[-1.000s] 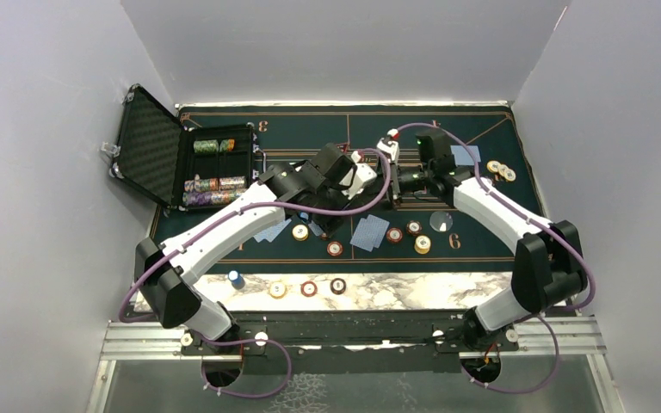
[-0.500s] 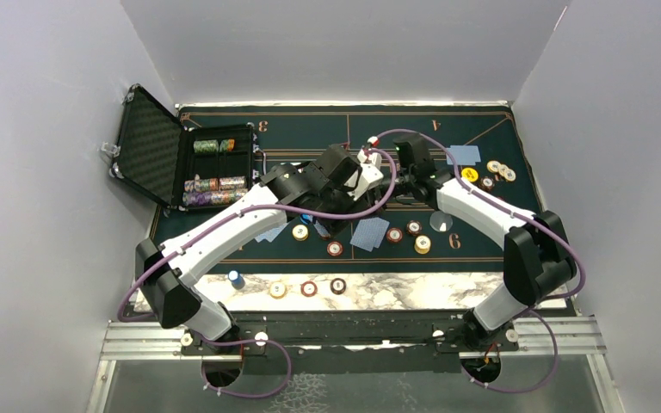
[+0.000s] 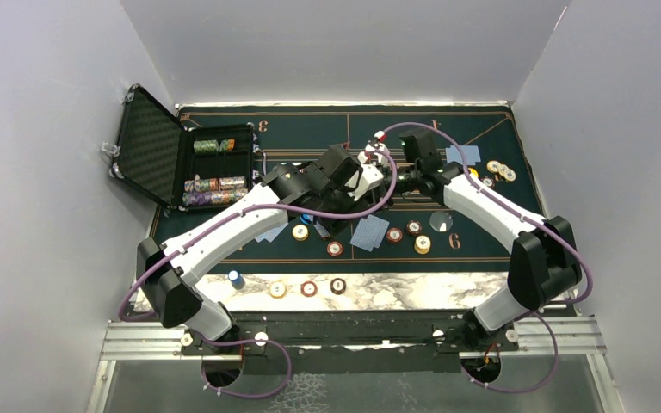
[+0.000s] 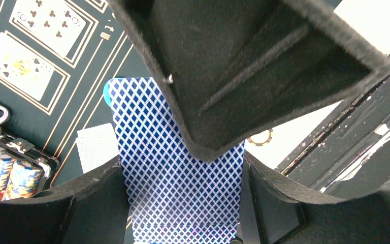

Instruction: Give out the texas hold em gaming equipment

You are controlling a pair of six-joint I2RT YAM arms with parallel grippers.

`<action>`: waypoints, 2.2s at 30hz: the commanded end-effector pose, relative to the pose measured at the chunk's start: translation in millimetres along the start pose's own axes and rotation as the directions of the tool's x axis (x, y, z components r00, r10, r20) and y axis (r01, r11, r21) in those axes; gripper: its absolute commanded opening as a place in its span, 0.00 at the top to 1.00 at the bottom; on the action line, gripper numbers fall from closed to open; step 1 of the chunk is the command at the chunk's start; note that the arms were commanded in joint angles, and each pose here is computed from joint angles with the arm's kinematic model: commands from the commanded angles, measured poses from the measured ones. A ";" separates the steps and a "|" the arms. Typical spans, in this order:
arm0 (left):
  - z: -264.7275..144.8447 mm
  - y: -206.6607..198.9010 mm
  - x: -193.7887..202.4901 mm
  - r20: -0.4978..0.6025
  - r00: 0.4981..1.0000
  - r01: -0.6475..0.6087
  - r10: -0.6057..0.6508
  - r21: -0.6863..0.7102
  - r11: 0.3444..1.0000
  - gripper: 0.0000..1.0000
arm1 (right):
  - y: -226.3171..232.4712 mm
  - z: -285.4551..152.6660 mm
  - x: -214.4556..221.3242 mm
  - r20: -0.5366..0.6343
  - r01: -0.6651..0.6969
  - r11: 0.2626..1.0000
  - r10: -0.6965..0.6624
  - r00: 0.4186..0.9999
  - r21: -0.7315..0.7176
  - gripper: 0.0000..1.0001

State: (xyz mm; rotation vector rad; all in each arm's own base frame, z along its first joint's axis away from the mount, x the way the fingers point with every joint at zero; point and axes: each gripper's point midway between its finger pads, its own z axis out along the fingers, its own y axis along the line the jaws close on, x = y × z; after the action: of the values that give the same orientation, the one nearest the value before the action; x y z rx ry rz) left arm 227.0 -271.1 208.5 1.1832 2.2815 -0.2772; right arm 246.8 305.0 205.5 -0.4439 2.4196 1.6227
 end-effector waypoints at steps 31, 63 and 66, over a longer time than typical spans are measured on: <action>-3.6 0.4 -3.4 0.019 1.000 0.013 -0.013 -0.016 1.000 1.00 | 40.6 -38.3 -14.8 0.143 -0.039 0.989 0.060 0.988 -0.142 0.66; 0.7 5.6 3.9 -0.008 0.999 0.050 -0.050 -0.056 0.997 1.00 | 37.6 -48.4 -17.6 0.222 -0.046 0.994 0.067 0.973 -0.096 0.99; -1.8 9.9 9.9 -0.007 0.995 0.094 -0.095 -0.087 0.992 1.00 | 30.4 -71.6 -27.5 0.291 0.150 0.988 -0.151 0.945 0.025 0.99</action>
State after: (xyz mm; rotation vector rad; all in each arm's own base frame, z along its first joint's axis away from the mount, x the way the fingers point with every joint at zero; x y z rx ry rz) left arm 227.5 -266.5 204.5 1.1375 2.3166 -0.2500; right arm 247.2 280.5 249.5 -0.1622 2.2593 1.7862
